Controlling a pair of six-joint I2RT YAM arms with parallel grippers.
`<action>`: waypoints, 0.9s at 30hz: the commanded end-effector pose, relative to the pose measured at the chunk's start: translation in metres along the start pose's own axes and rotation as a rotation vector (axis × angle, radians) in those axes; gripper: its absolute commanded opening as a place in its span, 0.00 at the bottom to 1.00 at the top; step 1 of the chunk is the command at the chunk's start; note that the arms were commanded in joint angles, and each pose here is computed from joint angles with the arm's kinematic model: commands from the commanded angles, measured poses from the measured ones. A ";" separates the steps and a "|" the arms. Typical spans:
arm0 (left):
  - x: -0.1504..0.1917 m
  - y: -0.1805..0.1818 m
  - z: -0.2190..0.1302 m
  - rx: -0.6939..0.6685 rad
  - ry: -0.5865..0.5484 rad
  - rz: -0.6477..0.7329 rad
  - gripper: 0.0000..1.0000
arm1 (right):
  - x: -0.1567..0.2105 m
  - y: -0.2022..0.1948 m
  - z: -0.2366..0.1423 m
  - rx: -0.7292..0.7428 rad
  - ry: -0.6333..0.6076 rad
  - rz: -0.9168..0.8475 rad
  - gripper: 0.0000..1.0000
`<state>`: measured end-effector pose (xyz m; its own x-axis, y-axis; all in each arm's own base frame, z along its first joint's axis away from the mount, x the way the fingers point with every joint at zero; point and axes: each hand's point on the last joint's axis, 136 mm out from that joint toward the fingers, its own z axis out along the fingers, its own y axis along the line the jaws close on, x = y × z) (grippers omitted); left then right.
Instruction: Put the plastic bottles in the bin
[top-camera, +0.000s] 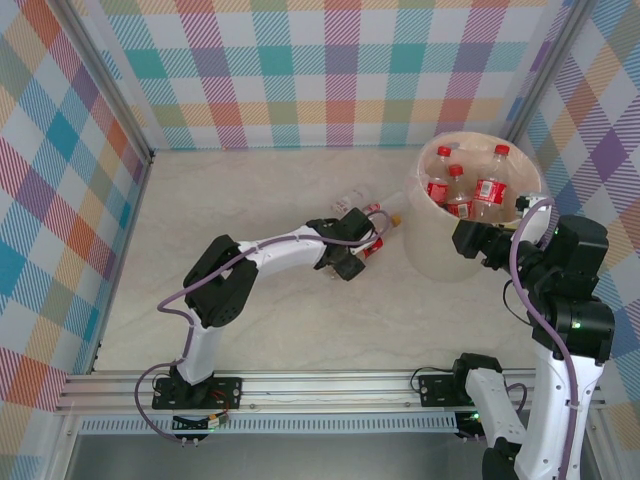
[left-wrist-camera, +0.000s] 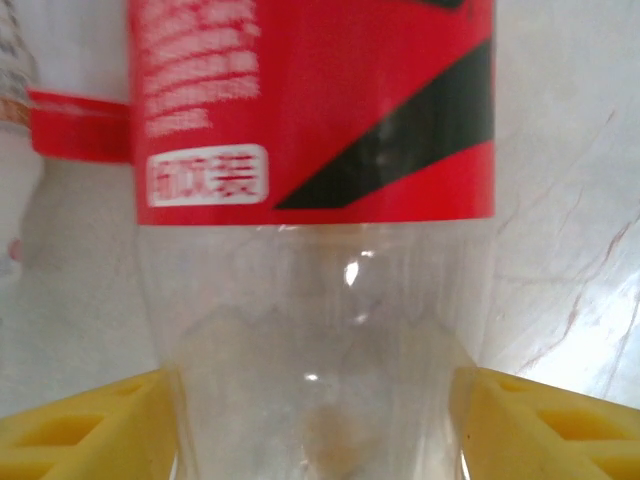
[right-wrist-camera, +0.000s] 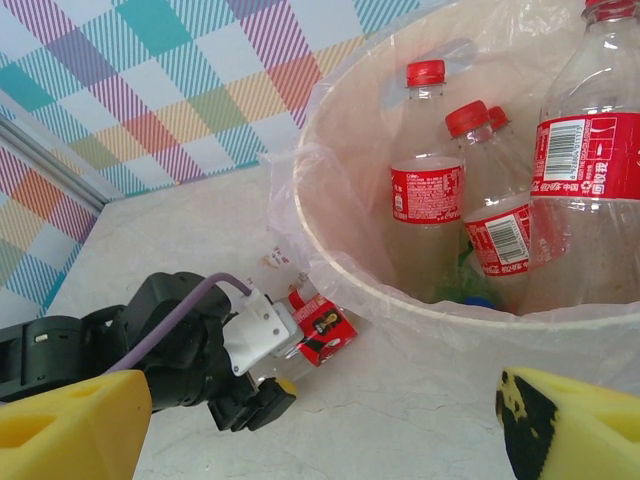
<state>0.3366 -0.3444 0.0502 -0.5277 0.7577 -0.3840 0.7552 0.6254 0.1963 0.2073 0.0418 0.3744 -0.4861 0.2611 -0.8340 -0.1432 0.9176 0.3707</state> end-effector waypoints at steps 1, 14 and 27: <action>0.005 -0.003 -0.014 0.026 -0.022 -0.037 0.66 | -0.002 0.007 -0.004 -0.031 -0.001 -0.006 0.89; 0.022 0.007 -0.087 -0.008 -0.173 -0.148 0.50 | -0.017 0.026 -0.008 -0.110 0.021 0.016 0.88; 0.016 0.028 -0.220 0.099 -0.775 -0.491 0.41 | -0.025 0.085 0.044 -0.344 0.058 0.044 0.86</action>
<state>0.2651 -0.2566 0.2044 -0.4870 0.2683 -0.8312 0.5437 0.8379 -0.0481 0.2336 0.1076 0.3997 -0.5721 0.2643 -0.7764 -0.3626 0.7676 0.5285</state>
